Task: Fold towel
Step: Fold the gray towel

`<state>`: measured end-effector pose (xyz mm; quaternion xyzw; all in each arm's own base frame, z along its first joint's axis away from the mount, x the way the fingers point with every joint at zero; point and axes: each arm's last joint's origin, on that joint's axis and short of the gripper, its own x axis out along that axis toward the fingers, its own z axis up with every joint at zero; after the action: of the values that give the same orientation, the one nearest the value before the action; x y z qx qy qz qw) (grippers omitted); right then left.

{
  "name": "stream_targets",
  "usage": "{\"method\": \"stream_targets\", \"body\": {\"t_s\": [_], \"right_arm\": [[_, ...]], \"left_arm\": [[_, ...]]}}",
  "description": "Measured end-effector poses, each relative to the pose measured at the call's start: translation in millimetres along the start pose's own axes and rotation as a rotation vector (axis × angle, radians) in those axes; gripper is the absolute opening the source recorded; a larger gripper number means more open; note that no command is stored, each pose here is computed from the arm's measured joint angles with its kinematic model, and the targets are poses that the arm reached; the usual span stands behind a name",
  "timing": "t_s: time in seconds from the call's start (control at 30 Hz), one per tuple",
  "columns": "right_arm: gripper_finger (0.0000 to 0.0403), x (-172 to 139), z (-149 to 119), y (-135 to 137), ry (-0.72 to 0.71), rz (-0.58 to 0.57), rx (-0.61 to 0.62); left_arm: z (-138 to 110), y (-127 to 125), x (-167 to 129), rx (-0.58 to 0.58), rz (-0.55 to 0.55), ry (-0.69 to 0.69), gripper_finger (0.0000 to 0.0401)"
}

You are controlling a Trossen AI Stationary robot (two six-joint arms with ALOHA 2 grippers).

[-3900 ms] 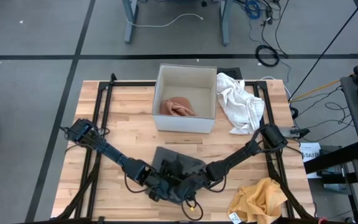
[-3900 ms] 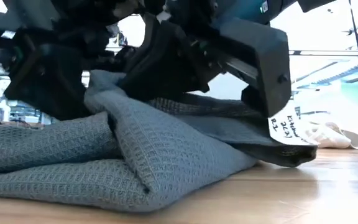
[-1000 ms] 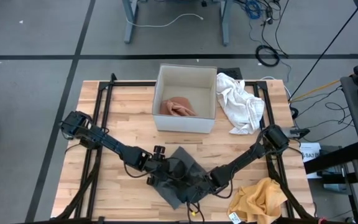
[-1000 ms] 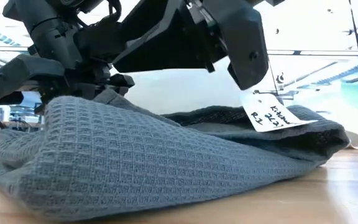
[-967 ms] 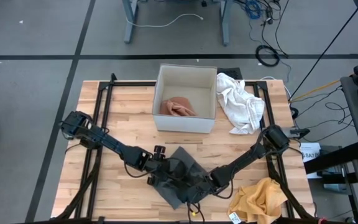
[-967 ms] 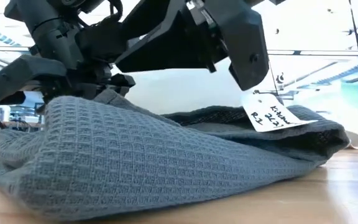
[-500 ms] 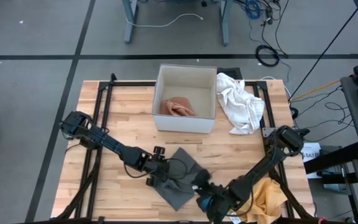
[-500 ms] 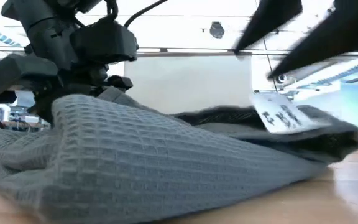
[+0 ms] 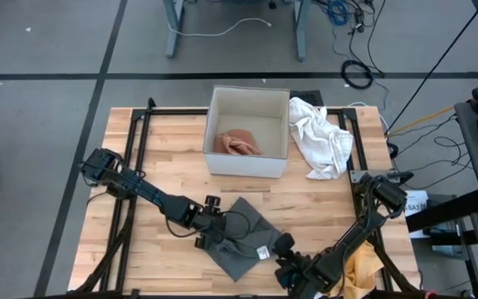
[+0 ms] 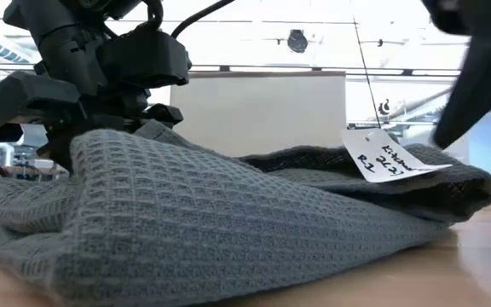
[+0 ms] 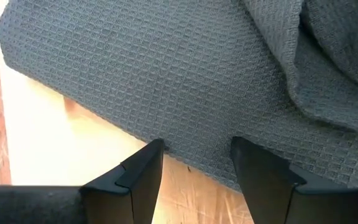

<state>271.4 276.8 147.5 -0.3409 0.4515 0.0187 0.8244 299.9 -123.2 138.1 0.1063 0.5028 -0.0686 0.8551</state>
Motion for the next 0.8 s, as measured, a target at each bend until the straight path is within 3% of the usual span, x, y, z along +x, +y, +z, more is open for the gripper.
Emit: {"method": "stream_targets", "body": {"t_s": [0.13, 0.3, 0.43, 0.57, 0.7, 0.8], "right_arm": [[0.0191, 17.2, -5.6, 4.9, 0.053, -0.041, -0.039], [0.019, 31.0, -14.2, -1.0, 0.119, -0.183, -0.073], [0.0165, 35.8, -12.0, -13.3, 0.12, -0.234, -0.049], [0.0101, 41.9, -10.3, -27.0, 0.142, -0.23, -0.044], [0.0035, 47.2, -10.6, -31.9, 0.181, -0.111, -0.06], [0.0019, 41.5, -8.9, -35.2, 0.18, -0.037, -0.039]], "left_arm": [[0.4, -0.2, -0.1, -0.001, -0.005, -0.002, 0.0202], [0.5, -1.0, -0.2, -0.009, -0.02, -0.003, 0.0202], [0.6, -1.5, -0.3, -0.007, -0.022, -0.003, 0.0202], [0.5, -1.6, -0.3, 0.002, -0.025, -0.002, 0.0202], [0.7, -1.3, -0.3, 0.003, -0.024, -0.003, 0.0202], [0.7, -1.3, -0.3, 0.003, -0.024, -0.003, 0.0202]]}}
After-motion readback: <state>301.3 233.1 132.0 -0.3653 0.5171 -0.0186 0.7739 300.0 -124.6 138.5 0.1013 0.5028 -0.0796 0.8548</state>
